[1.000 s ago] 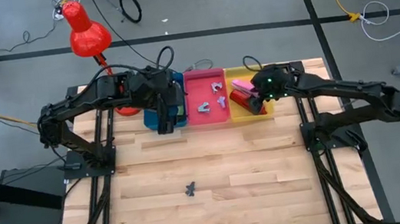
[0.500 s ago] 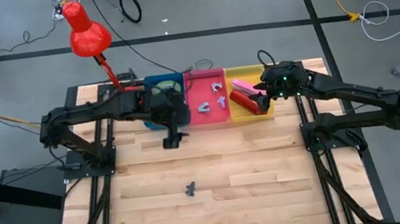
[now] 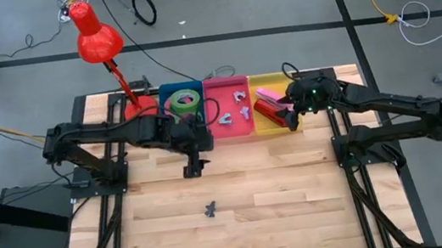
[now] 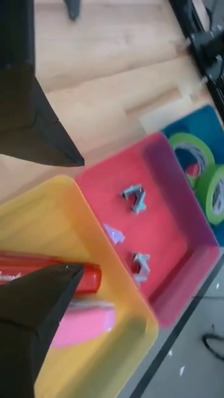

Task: Pick and place Stapler, Stapler remover, tape
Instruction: Put the black staple remover into the red bin

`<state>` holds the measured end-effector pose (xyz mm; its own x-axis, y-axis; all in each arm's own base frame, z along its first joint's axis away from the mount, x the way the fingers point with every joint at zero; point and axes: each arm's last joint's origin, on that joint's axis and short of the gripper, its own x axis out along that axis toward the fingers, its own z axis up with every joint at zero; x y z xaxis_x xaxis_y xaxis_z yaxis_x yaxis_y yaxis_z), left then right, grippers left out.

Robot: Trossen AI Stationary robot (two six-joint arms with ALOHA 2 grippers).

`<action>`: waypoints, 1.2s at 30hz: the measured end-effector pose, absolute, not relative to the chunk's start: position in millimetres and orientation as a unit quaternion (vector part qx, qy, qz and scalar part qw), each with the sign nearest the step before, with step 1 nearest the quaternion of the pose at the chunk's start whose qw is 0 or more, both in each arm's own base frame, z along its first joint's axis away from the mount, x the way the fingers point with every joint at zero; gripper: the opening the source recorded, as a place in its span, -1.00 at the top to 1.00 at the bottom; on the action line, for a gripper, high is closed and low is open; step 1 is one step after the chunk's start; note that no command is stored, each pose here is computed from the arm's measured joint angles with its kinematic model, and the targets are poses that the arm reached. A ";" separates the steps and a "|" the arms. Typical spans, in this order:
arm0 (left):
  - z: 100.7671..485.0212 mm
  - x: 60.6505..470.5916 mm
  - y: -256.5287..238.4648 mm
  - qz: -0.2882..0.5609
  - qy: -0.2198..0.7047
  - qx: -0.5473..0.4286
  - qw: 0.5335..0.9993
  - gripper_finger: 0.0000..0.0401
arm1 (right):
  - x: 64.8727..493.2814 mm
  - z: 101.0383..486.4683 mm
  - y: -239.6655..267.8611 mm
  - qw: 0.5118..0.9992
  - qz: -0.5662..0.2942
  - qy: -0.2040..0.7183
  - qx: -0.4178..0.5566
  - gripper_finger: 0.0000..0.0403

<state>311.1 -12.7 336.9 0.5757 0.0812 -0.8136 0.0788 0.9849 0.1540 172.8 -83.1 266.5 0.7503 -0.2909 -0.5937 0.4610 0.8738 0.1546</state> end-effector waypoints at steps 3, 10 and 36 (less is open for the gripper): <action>337.5 311.8 -16.3 0.001 0.455 0.077 0.887 -0.62 | 176.3 266.9 -76.0 0.932 -0.168 0.291 0.134 -0.26; 337.5 311.3 -25.0 0.000 0.454 0.062 0.889 -0.62 | 185.0 267.8 -52.1 0.948 -0.058 0.295 0.106 -0.19; 333.2 297.4 -71.8 -0.024 0.493 -0.041 0.869 -0.62 | 194.3 270.3 -7.5 0.955 0.020 0.290 0.059 -0.17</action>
